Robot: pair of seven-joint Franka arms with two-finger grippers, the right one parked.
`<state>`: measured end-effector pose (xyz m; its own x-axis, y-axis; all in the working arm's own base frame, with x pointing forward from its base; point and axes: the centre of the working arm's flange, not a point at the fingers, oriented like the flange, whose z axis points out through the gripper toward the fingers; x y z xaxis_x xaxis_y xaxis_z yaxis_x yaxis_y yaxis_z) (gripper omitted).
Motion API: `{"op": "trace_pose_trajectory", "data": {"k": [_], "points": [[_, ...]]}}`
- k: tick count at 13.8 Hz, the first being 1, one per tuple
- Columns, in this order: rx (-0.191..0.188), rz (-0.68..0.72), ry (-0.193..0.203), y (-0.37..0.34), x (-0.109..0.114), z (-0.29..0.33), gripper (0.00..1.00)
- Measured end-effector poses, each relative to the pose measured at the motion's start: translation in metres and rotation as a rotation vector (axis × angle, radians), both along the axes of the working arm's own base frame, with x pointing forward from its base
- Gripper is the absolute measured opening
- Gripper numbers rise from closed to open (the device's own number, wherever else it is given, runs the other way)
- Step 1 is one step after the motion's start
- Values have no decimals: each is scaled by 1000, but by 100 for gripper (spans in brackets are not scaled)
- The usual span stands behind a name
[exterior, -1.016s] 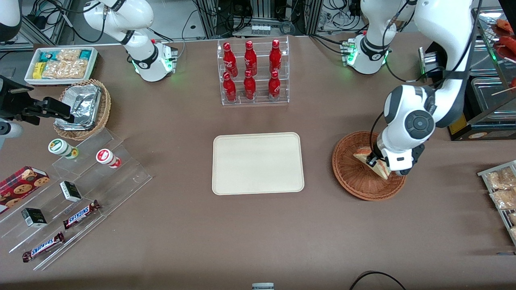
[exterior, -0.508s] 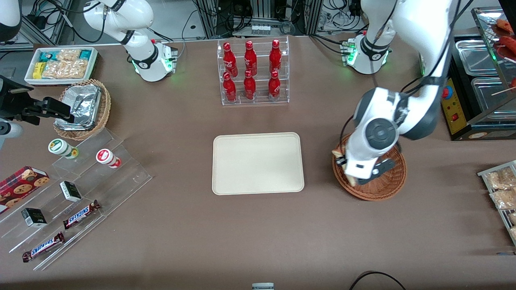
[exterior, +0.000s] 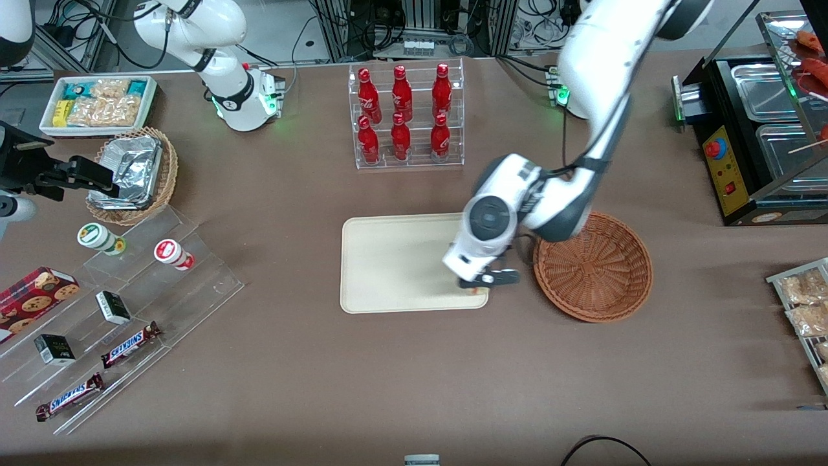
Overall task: Place sandwich from basket to tray
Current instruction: 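Lift the sandwich and carry it with the left gripper over the cream tray, then lower the sandwich onto the tray and open the left gripper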
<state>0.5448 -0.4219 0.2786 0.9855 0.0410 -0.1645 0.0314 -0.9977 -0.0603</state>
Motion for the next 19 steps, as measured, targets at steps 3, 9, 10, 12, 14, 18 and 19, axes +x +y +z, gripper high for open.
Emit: {"op": "trace_pose_trajectory", "data": {"k": [3,9,10,12,14,18,19], "points": [[-41,1,-48,-49,-22,-12,18],[-67,126,-84,-88,-26,-22,18],[-66,143,-83,-90,-25,-25,18],[-63,156,-80,-94,-25,-32,18],[-61,157,-77,-99,-27,-40,18],[-81,151,-89,-111,-33,-54,19],[-82,149,-92,-112,-33,-54,23]]}}
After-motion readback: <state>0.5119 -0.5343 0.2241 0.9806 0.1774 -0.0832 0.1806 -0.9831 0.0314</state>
